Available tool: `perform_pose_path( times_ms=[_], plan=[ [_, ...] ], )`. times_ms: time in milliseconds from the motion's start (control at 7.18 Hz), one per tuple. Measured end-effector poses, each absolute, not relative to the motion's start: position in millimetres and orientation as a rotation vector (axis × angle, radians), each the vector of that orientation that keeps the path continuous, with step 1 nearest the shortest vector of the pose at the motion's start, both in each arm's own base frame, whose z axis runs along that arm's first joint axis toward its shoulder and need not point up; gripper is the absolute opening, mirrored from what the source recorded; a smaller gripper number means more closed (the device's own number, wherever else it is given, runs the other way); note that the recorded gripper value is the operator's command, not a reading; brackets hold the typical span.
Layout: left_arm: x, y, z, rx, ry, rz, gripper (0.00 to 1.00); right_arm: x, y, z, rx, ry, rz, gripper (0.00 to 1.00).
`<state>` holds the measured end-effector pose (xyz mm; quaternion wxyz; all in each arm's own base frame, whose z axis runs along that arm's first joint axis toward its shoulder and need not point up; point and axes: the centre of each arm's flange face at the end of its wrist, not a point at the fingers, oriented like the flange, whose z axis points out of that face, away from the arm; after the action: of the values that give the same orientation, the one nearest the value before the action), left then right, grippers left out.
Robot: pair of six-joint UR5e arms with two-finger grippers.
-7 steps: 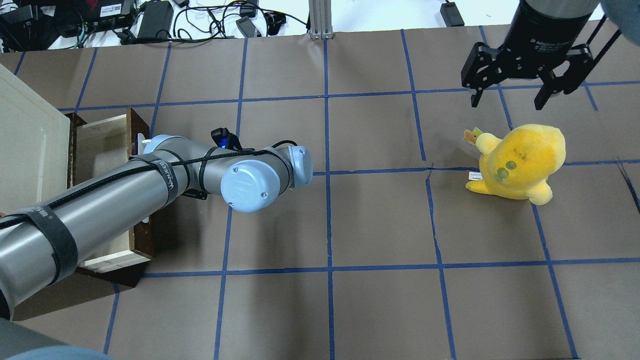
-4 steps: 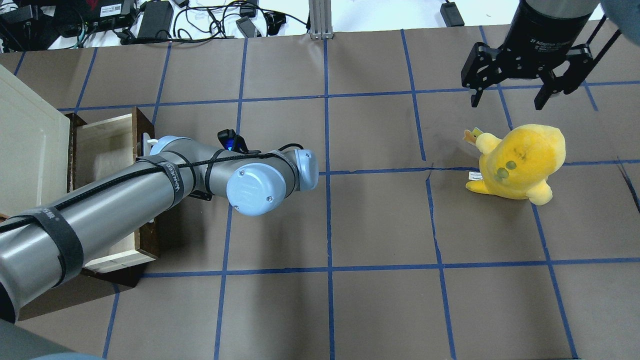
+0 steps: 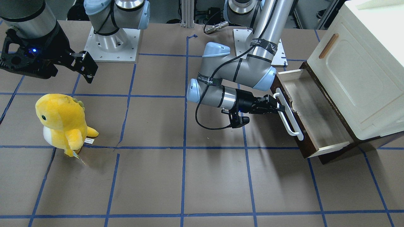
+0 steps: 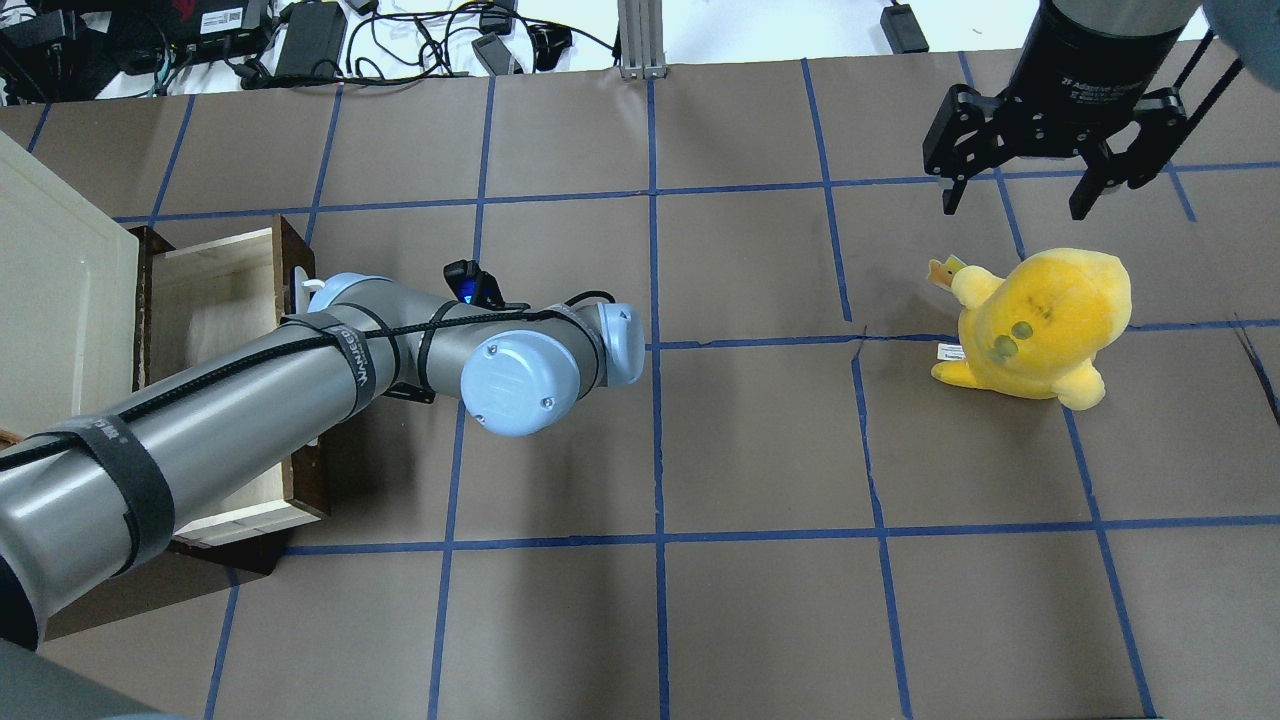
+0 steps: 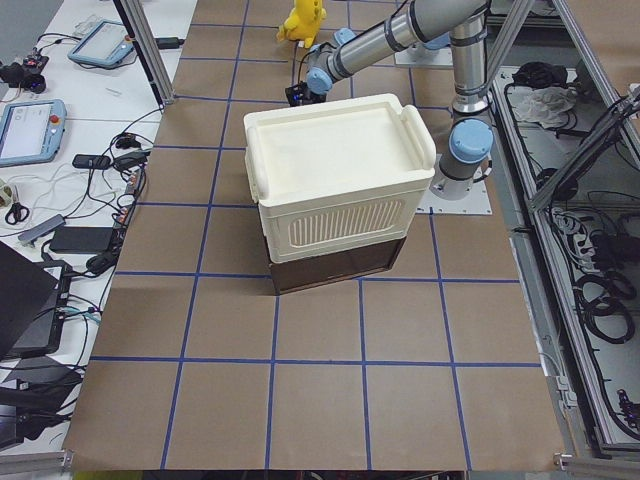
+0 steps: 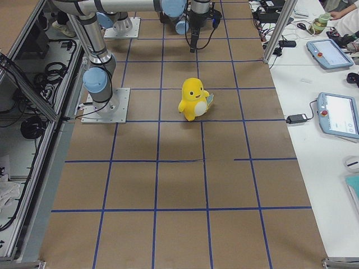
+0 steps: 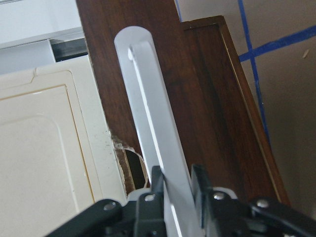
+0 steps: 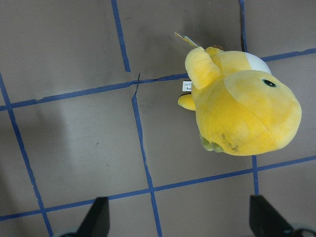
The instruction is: Pull drawer sideways
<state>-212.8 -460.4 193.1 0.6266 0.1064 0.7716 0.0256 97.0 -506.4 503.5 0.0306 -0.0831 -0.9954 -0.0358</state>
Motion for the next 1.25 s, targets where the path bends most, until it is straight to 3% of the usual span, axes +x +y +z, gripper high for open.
perform_pose_path(
  times_ms=[418,1253],
  plan=[
    [-232,-476,246,0.090,1.972,0.064,1.00,97,-506,504,-0.256,-3.068,-0.110,1.00],
    [-237,-428,486,-0.087,2.868,0.065,1.00,97,-506,504,-0.255,-3.068,-0.110,1.00]
  ],
)
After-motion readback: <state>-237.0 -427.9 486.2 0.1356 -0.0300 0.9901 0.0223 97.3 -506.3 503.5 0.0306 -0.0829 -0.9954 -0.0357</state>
